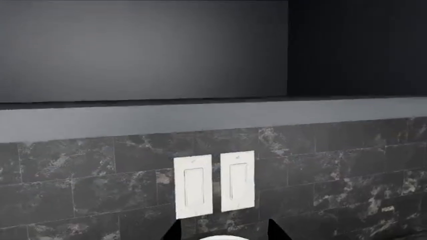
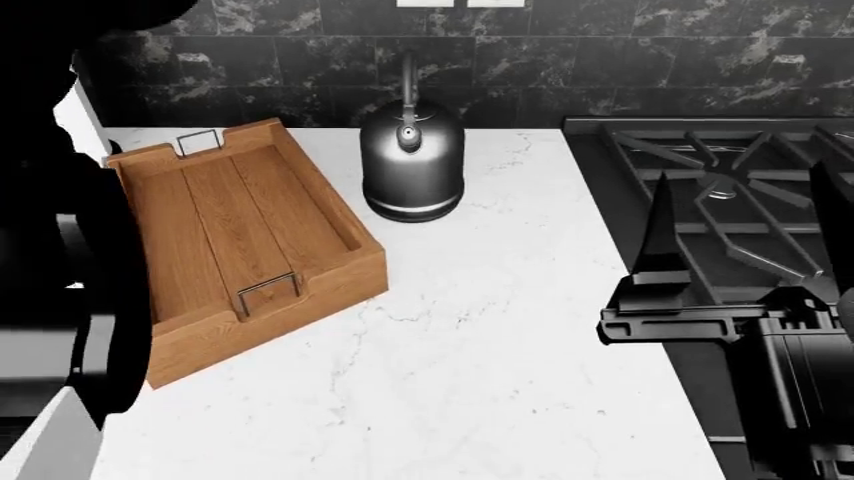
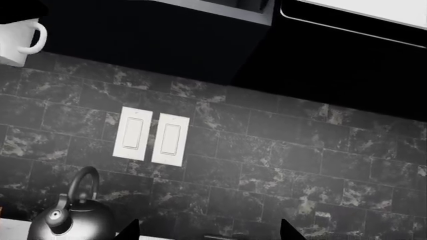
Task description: Pick the kettle from the counter and place it on the tray. Then pick the mug from the cabinet and place it on the tray. Then close the cabinet doors.
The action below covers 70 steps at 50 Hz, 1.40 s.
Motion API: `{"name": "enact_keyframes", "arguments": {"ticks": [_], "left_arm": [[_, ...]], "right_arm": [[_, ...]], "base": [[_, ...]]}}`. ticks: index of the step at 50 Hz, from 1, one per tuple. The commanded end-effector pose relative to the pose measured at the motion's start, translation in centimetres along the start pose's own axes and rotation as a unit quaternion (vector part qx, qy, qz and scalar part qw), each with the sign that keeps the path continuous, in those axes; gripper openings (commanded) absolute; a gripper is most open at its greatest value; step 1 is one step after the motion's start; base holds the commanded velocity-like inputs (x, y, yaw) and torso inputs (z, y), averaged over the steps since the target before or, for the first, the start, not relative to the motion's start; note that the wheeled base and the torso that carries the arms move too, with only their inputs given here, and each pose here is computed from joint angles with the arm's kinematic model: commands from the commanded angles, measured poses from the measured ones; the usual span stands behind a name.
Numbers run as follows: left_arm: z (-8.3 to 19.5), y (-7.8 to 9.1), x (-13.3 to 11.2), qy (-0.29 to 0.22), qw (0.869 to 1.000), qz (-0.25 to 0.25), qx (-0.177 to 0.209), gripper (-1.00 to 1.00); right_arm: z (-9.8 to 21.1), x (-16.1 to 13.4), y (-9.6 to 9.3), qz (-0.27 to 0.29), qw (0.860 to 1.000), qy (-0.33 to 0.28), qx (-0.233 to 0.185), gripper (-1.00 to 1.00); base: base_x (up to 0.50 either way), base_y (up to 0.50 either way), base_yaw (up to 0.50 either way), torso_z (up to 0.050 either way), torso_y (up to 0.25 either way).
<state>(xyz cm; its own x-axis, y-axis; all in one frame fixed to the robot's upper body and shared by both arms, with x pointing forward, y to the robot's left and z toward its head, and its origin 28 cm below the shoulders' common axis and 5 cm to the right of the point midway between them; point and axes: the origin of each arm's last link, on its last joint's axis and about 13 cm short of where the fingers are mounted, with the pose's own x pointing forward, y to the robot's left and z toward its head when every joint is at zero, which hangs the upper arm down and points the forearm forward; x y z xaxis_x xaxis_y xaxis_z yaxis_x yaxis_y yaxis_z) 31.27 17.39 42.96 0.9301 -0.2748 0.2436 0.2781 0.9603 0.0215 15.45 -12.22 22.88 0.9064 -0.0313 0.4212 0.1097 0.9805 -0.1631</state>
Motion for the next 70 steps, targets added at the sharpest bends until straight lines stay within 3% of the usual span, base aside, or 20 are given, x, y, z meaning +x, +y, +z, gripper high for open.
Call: {"name": "enact_keyframes", "arguments": {"ticks": [1,18,30,41,50,56,70], "left_arm": [[-3.5,2.1,2.1,0.029,0.998,0.051,0.006,-1.00],[-8.3,6.9,4.7,0.078,0.983,0.163,0.034,-1.00],[-11.6,8.4,5.3,0.115,0.972,0.197,0.059,-1.00],[-14.0,9.1,4.9,0.144,0.965,0.206,0.071,-1.00],[-14.0,9.6,4.6,0.154,0.963,0.211,0.074,-1.00],[-13.7,9.3,4.5,0.150,0.965,0.203,0.076,-1.00],[-13.0,8.0,4.2,0.139,0.973,0.167,0.079,-1.00]], "right_arm": [[-0.3,0.1,0.0,-0.001,1.000,0.003,0.001,1.00],[-0.7,0.3,0.3,0.003,1.000,0.007,0.001,1.00],[-0.9,0.3,0.4,0.005,1.000,0.010,0.001,1.00],[-1.1,0.4,0.5,0.007,1.000,0.013,0.002,1.00],[-1.1,0.5,0.7,0.007,1.000,0.015,-0.002,1.00],[-1.1,0.5,0.7,-0.004,1.000,0.005,-0.028,1.00],[-1.1,0.6,0.8,-0.005,1.000,0.006,-0.027,1.00]], "base": [[0.00,0.00,0.00,0.000,0.000],[0.00,0.00,0.00,0.000,0.000],[0.00,0.00,0.00,0.000,0.001],[0.00,0.00,0.00,0.000,0.001],[0.00,0.00,0.00,0.000,0.000],[0.00,0.23,0.00,0.000,0.002],[0.00,0.50,0.00,0.000,0.001]]}}
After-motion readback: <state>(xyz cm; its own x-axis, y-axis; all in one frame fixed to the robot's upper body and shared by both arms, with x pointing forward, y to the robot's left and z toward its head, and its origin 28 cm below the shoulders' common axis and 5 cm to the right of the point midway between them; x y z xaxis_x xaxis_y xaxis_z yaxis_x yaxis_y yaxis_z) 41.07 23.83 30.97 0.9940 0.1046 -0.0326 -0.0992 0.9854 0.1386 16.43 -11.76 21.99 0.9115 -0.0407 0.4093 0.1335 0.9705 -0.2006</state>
